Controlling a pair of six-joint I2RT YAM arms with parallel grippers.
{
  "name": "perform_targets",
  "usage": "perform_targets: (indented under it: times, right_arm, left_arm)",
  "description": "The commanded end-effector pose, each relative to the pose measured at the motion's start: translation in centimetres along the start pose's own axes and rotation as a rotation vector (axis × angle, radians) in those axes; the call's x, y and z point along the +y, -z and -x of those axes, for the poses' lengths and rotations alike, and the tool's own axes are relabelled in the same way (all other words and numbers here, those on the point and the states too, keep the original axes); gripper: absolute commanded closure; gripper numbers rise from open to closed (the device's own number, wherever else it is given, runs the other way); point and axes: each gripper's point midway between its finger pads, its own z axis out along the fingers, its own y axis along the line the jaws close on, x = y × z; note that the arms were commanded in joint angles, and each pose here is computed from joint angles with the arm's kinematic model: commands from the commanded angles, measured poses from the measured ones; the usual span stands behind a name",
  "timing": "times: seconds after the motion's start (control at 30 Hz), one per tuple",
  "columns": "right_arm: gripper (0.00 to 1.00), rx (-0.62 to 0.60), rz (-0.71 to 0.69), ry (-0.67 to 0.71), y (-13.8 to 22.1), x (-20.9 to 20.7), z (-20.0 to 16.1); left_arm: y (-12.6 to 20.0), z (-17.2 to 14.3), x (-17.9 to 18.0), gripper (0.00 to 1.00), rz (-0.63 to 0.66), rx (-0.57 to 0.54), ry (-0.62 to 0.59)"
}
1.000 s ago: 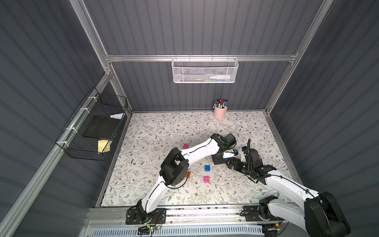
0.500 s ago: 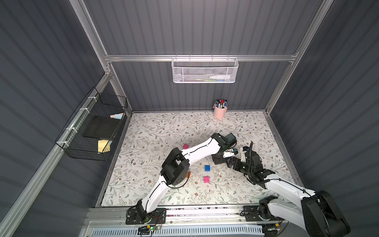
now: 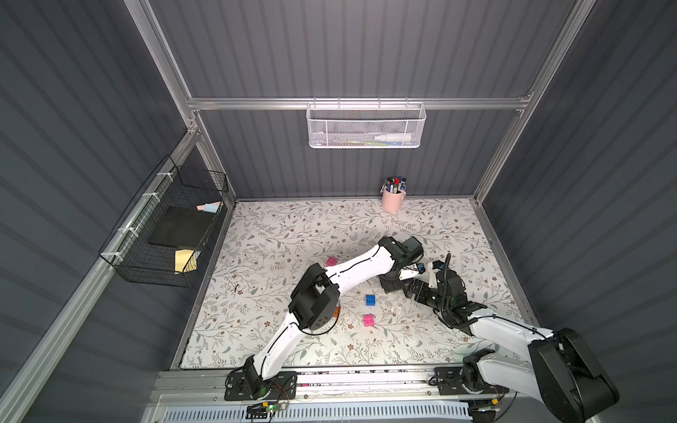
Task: Assemble the number 4 with lego
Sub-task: Assemble the lego brick with the lego brick.
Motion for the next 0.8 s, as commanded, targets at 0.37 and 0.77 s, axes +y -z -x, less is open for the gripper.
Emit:
perform_targets:
  times: [0.37, 0.77]
  right_arm:
    - [0.02, -0.116, 0.085, -0.034, -0.6, 1.5, 2.5]
    - [0.03, -0.009, -0.008, -0.073, -1.5, -0.2, 0.5]
  left_arm:
    - [-0.8, -1.1, -2.4, 1.00, -0.086, 0.069, 0.053]
    - [-0.9, -1.3, -2.2, 1.00, -0.068, 0.072, 0.034]
